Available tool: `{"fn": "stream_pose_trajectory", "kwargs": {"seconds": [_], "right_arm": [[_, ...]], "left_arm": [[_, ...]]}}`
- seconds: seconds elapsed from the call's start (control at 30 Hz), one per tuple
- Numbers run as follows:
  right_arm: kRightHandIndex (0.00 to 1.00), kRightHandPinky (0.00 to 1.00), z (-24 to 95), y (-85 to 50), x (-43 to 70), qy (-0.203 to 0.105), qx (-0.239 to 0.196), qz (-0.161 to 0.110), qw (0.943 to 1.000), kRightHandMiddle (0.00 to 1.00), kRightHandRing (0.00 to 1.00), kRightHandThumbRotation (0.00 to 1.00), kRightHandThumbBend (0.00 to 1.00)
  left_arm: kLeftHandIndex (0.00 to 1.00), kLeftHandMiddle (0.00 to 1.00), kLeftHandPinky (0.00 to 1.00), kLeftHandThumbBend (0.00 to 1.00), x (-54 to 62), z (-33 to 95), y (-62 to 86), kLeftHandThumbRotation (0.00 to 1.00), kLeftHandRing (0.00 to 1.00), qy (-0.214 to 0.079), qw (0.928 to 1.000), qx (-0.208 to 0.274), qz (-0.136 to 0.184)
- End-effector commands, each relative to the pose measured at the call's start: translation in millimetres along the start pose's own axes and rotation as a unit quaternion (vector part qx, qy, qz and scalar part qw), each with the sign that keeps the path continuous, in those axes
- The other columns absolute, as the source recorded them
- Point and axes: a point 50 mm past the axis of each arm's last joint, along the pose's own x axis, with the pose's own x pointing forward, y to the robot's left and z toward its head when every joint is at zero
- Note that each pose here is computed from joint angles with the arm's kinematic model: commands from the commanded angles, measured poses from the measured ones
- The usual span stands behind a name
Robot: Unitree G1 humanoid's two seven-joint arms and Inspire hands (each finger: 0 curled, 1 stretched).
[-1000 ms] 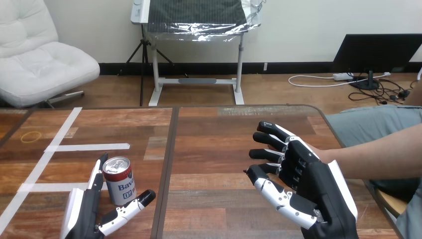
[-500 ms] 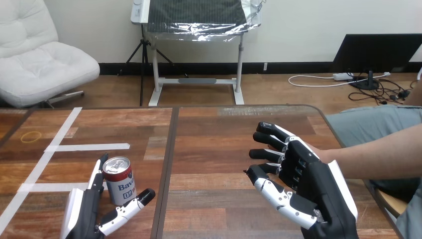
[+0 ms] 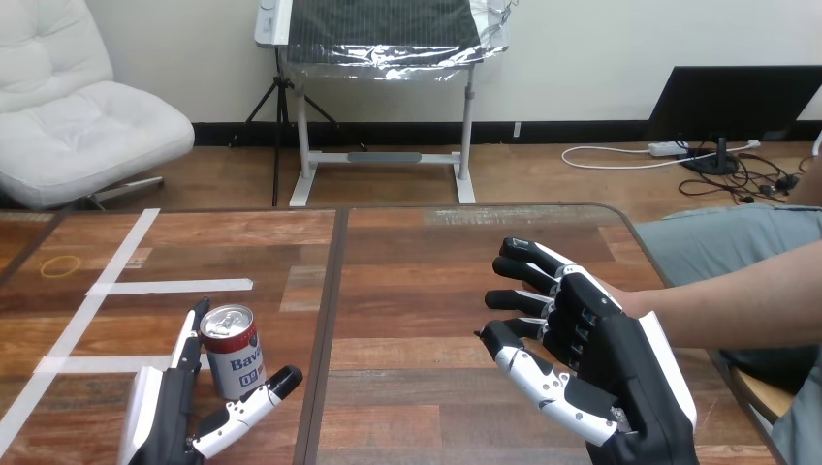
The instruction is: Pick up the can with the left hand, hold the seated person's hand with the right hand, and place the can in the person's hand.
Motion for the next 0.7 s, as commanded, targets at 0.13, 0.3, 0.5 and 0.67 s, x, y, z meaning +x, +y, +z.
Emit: {"fn": "stream_pose_trajectory", "kwargs": {"seconds": [0.13,0.3,0.5,0.67], "right_arm": [[0.81,0.63,20.2,-0.8,11.6,-0.055,-0.003,0.002,0.9985,0.81,0.72,0.0,0.46],[0.81,0.63,20.0,-0.8,11.9,-0.056,-0.004,0.002,0.9984,0.81,0.72,0.0,0.46],[0.81,0.63,19.9,-0.8,12.1,-0.056,-0.006,0.002,0.9984,0.81,0.72,0.0,0.46],[0.81,0.63,19.4,-0.9,12.6,-0.056,-0.005,0.002,0.9984,0.81,0.72,0.0,0.46]], "left_arm": [[0.98,0.98,0.92,0.99,3.6,11.2,-13.2,0.59,0.96,-0.025,0.9996,-0.006,-0.009],[0.97,0.98,0.9,0.97,3.4,10.8,-12.8,0.56,0.95,-0.027,0.9996,-0.008,0.004],[0.96,0.96,0.89,0.95,3.8,9.9,-12.5,0.52,0.94,-0.03,0.9992,-0.013,0.025],[0.95,0.96,0.87,0.93,4.7,8.2,-12.6,0.48,0.92,-0.029,0.9988,-0.014,0.038]]}}
